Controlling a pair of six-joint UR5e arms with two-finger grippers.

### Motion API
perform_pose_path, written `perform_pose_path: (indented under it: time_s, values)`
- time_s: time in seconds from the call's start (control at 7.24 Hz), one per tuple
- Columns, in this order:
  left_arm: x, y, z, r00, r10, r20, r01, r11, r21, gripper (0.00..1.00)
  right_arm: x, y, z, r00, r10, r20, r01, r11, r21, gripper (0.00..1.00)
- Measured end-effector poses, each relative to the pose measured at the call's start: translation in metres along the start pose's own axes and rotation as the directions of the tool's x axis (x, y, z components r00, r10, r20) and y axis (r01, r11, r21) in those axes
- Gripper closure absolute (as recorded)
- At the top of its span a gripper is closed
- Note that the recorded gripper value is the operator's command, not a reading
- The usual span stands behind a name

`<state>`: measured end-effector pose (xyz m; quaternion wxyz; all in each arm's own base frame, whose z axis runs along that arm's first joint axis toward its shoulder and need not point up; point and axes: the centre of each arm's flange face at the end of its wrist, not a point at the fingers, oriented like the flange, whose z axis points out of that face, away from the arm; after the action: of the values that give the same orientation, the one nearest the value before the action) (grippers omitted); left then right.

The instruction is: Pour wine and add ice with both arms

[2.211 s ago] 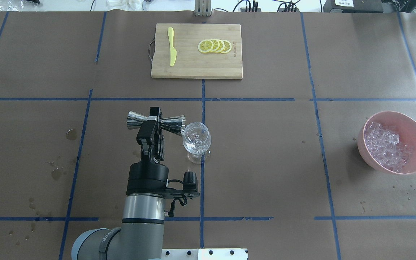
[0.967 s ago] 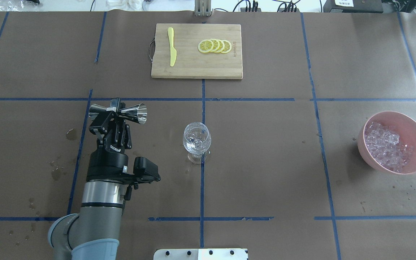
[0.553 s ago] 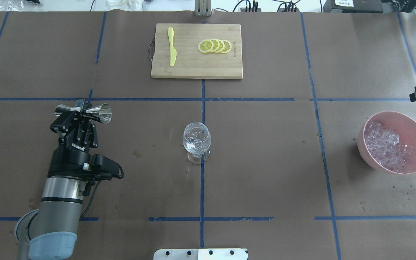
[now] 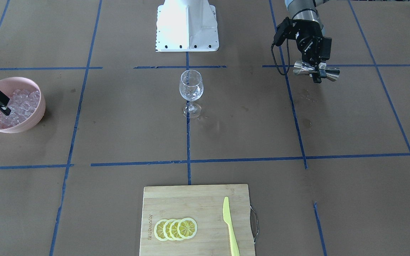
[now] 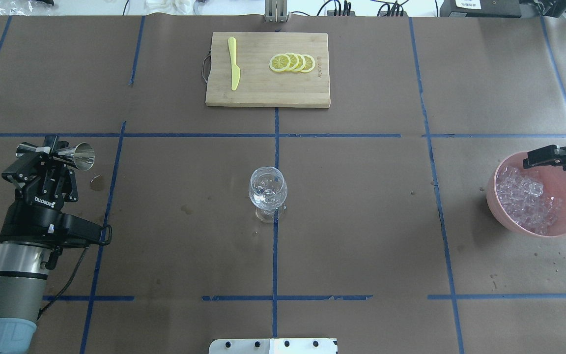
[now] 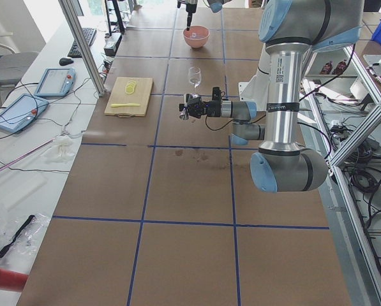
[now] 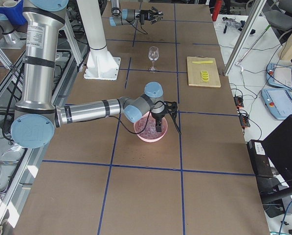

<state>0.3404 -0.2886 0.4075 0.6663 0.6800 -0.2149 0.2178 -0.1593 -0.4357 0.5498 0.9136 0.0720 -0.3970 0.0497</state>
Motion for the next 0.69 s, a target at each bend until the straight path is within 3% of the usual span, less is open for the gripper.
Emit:
perform_pose_path:
  time_s: [0.55,0.69]
  values:
    - [-0.004,0.025,-0.003,1.0,-0.009,-0.004,0.009,1.0,0.007,1.0,-0.003,0.014,0.016,0.999,0.048,-0.002,-0.048,0.998,-0.03,0.12]
    - [-0.004,0.025,-0.003,1.0,-0.012,-0.003,0.012,1.0,0.007,1.0,-0.002,0.017,0.018,0.999,0.051,-0.007,-0.052,0.998,-0.038,0.22]
